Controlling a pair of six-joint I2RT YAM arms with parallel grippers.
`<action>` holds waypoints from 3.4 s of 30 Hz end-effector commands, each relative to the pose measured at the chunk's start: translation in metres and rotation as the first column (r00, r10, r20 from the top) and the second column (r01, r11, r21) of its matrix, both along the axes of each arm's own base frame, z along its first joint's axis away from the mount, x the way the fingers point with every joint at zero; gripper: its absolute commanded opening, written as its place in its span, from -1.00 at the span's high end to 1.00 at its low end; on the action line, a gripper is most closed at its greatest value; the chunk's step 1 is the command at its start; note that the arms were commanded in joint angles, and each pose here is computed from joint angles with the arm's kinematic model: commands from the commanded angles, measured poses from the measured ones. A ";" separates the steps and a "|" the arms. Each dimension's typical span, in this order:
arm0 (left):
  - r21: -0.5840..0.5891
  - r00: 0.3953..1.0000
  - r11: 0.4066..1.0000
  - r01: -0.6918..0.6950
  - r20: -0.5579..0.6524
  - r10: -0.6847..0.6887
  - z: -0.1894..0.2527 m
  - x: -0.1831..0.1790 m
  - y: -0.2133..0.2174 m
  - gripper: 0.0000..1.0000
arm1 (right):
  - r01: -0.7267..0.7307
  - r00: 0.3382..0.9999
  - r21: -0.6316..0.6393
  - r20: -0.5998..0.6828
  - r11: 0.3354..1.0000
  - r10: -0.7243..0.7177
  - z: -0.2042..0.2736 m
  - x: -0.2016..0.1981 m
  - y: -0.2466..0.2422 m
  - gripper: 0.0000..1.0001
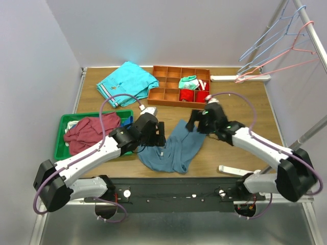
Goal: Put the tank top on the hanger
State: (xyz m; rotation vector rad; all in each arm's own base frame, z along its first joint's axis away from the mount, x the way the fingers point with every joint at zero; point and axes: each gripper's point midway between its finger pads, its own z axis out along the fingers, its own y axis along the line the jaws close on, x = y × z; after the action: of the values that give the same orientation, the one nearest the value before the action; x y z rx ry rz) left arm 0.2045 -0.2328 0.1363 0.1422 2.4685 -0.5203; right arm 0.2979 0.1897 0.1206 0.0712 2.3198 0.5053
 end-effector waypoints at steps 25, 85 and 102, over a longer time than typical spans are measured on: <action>0.284 0.915 0.875 -0.393 0.030 0.401 -0.090 0.084 0.060 -0.07 | -0.182 0.981 -0.075 -0.077 0.981 0.176 -0.070 -0.029 0.100 -0.11; -0.133 0.955 0.984 -0.121 0.256 0.152 0.096 0.091 0.022 -0.25 | 0.064 0.995 0.055 0.077 0.996 -0.068 0.048 -0.059 0.024 -0.59; -0.008 0.767 0.969 0.247 0.613 -0.190 0.259 0.076 -0.097 -0.47 | 0.157 0.988 0.060 -0.024 0.986 -0.155 -0.043 -0.090 -0.009 -0.85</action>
State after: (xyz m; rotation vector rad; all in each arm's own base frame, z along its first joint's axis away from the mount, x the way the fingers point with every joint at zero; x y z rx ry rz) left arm 0.2707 -0.3013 0.3411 0.3296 1.9677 -0.6324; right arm 0.2027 0.1767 0.0711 0.2097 2.3854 0.3994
